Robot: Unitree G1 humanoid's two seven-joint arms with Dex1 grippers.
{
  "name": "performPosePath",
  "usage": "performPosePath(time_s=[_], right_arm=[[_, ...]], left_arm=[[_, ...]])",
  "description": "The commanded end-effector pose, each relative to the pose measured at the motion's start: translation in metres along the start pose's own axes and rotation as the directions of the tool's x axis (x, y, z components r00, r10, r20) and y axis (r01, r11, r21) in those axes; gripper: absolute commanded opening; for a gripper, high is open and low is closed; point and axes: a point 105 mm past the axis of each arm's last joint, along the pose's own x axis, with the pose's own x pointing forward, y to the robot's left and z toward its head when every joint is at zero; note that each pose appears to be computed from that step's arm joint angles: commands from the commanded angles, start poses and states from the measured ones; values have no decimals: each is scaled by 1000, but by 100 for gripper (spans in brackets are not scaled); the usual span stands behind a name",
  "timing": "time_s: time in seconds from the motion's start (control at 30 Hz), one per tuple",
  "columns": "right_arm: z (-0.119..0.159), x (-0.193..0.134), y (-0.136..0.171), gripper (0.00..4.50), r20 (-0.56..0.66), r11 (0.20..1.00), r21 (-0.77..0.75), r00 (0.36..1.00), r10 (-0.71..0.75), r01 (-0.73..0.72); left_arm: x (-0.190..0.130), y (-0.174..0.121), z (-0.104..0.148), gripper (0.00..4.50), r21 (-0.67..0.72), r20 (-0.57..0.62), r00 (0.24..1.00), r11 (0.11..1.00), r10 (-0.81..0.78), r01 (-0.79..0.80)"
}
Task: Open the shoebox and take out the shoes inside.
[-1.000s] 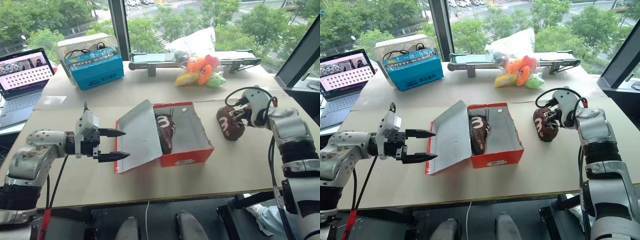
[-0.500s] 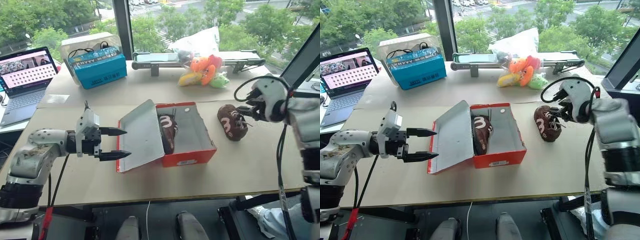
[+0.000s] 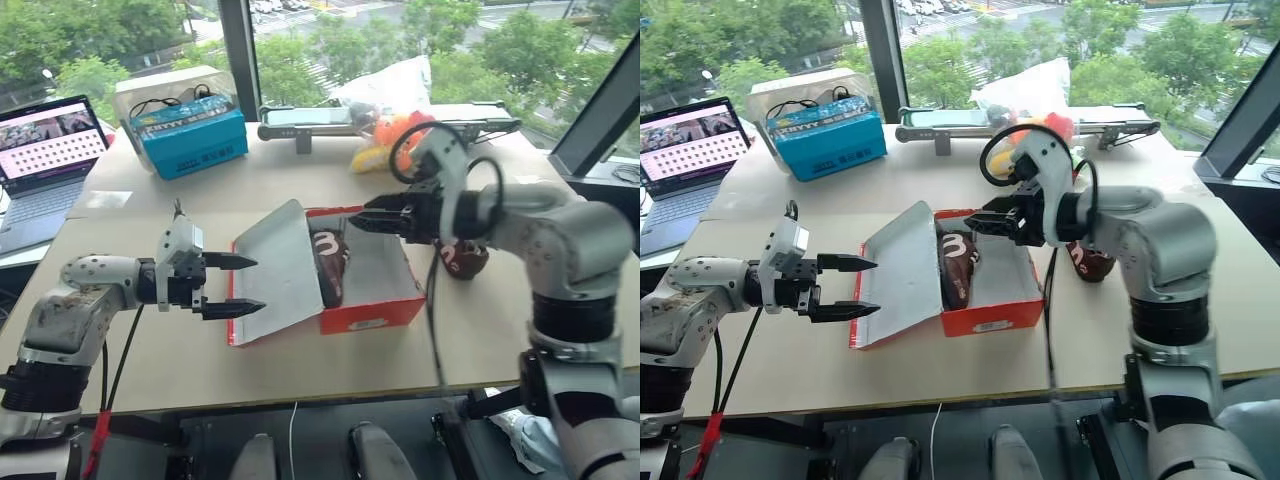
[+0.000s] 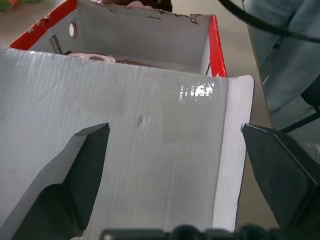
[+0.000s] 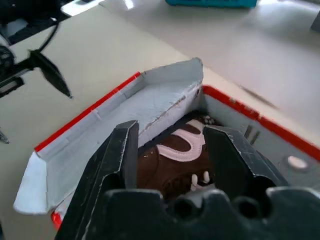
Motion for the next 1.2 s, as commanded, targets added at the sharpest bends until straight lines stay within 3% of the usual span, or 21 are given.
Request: performPosePath(time_s=[0.03, 0.17, 0.7, 0.97, 1.2], right_arm=[[-7, 7, -23, 249, -12, 988, 128, 996, -91, 92], [-27, 21, -34, 249, -75, 972, 204, 992, -104, 118], [-28, 64, -19, 249, -94, 958, 272, 989, 117, -88], [-37, 78, -10, 249, -127, 954, 255, 973, 193, -156], [-58, 88, -18, 249, -216, 976, 180, 963, 159, -121]], left_arm=[[-2, -1, 6, 450, 27, 13, 1000, 1000, 3, -3], [-2, -1, 6, 450, 28, 15, 1000, 1000, 3, -4], [-2, -2, 7, 450, 32, 15, 1000, 999, 7, -7], [-3, -3, 6, 450, 32, 11, 1000, 999, 8, -8], [-4, -3, 7, 450, 31, 7, 1000, 999, 10, -10]])
